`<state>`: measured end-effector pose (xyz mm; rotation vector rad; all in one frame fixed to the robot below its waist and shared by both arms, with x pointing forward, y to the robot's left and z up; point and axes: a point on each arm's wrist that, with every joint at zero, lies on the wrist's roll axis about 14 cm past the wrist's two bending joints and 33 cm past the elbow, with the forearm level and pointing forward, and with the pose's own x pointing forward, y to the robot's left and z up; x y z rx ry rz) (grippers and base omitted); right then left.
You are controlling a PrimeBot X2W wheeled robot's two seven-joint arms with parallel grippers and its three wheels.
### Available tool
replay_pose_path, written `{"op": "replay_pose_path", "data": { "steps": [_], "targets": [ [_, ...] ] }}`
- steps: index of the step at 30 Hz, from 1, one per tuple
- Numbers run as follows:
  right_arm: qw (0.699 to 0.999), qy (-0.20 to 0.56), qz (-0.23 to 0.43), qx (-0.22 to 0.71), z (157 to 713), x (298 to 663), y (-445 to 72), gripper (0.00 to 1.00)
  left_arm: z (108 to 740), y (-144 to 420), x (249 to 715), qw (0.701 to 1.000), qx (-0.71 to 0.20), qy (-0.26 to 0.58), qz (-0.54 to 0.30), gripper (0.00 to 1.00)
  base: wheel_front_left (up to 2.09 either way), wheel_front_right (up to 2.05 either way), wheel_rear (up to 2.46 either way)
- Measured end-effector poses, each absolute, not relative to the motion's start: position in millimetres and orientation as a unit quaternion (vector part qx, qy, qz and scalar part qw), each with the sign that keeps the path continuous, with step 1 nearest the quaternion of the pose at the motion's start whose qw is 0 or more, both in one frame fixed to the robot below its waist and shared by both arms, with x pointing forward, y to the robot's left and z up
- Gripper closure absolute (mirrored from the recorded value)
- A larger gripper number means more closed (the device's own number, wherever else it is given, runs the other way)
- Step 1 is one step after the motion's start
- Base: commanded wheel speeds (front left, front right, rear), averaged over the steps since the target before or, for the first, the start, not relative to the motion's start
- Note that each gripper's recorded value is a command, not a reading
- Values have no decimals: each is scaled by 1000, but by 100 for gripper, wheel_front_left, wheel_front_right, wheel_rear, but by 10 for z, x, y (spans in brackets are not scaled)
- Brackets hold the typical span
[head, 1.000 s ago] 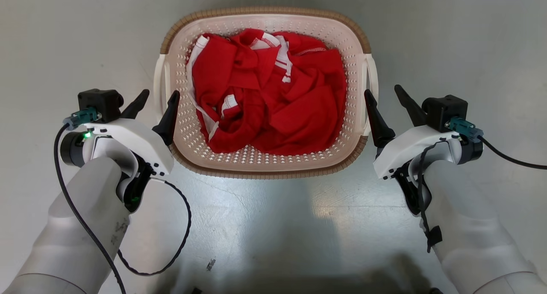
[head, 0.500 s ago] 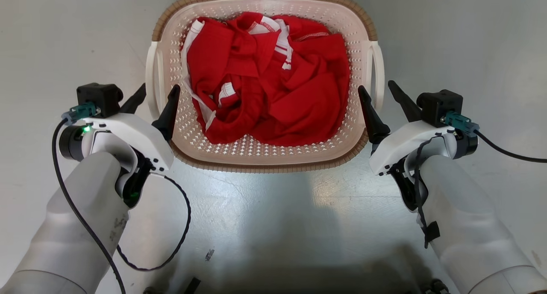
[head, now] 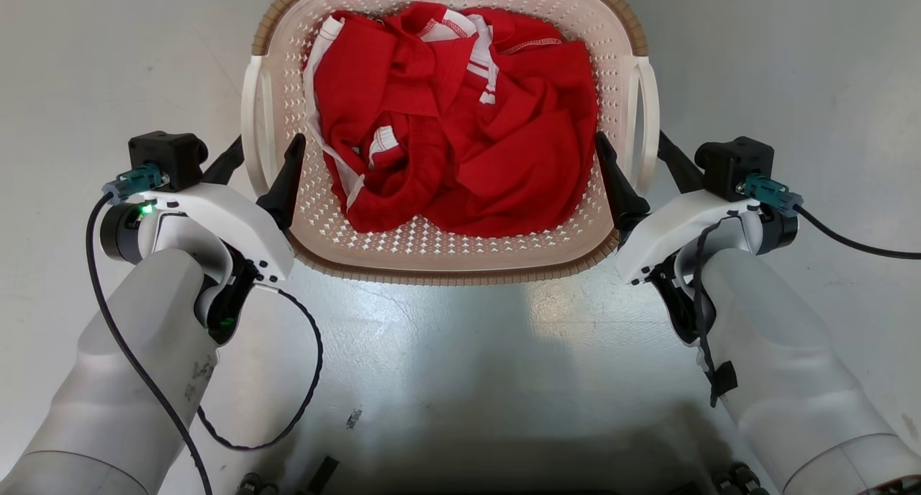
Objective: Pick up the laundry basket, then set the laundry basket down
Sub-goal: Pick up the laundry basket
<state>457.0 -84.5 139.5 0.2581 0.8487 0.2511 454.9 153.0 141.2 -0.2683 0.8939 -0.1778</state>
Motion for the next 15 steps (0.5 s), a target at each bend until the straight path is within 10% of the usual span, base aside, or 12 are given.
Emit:
{"op": "replay_pose_path", "data": {
  "steps": [15],
  "targets": [
    [889, 420, 122, 132, 1314, 4508, -812, 0, 1332, 1526, 4515, 886, -130, 437, -86, 0, 0, 0, 0]
  ]
}}
